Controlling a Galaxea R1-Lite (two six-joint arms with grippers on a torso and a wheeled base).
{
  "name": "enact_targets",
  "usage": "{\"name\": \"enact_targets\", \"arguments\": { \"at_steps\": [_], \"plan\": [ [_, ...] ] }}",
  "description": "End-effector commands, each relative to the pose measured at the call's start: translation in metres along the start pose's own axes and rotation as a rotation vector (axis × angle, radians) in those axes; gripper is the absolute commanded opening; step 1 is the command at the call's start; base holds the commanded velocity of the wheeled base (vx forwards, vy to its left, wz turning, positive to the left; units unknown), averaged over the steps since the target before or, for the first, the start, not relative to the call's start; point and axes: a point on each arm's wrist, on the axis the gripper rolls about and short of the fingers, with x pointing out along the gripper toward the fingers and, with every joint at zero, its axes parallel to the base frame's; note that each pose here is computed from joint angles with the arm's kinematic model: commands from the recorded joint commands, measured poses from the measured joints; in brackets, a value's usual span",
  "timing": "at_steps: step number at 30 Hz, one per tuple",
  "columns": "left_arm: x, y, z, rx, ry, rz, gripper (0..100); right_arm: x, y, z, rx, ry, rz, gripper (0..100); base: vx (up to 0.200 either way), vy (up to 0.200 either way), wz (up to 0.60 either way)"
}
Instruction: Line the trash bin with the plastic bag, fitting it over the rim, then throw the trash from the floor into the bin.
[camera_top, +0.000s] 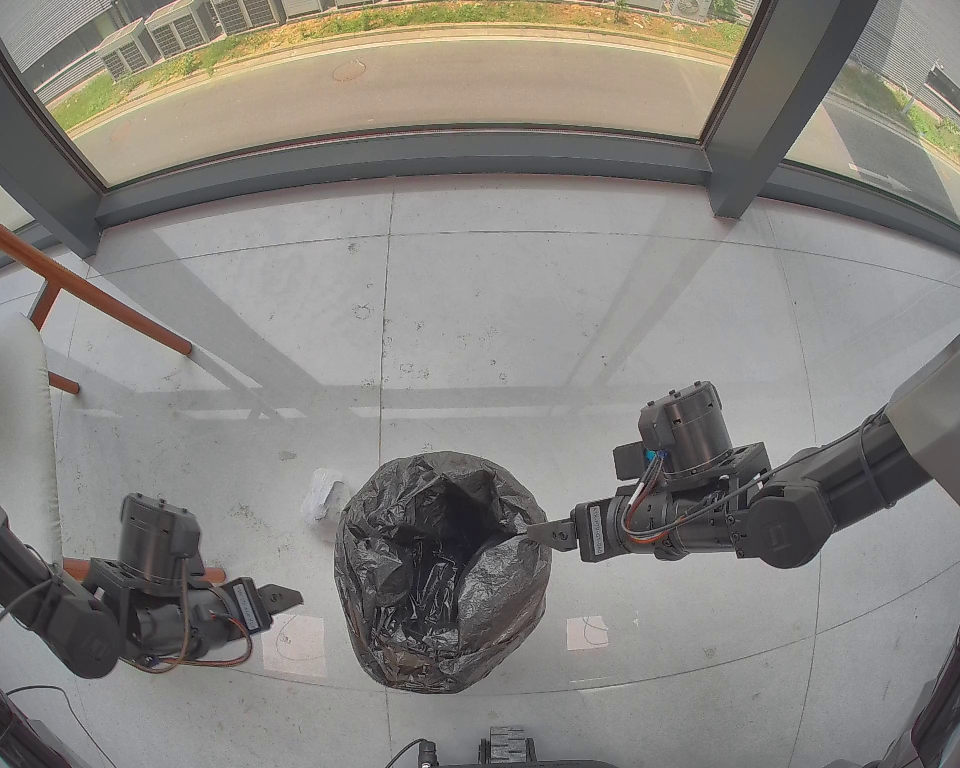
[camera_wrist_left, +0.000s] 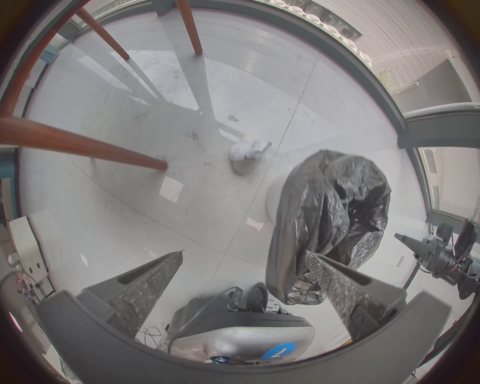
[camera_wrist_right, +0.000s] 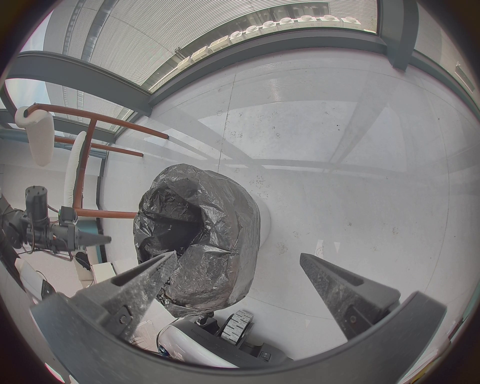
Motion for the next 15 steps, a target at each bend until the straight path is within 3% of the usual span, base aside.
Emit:
{"name": "enact_targets", "arguments": {
  "at_steps": [1, 5, 9, 15],
  "plan": [
    [-0.007, 0.038, 0.022, 0.096, -0.036, 0.009, 100, -0.001, 0.0, 0.004, 0.005, -0.015, -0.007, 100, 0.0, 0.0, 0.0],
    [0.002, 0.039, 0.025, 0.22, -0.036, 0.018, 100, -0.004, -0.005, 0.007, 0.014, -0.027, -0.018, 100, 0.0, 0.15, 0.0],
    [0.004, 0.03, 0.026, 0.261, -0.07, -0.019, 100, -0.012, -0.017, 0.012, 0.037, -0.049, -0.043, 100, 0.0, 0.2, 0.0],
    [0.014, 0.013, 0.018, 0.32, -0.023, -0.064, 100, -0.031, -0.049, 0.026, 0.1, -0.101, -0.115, 100, 0.0, 0.2, 0.0]
  ]
}}
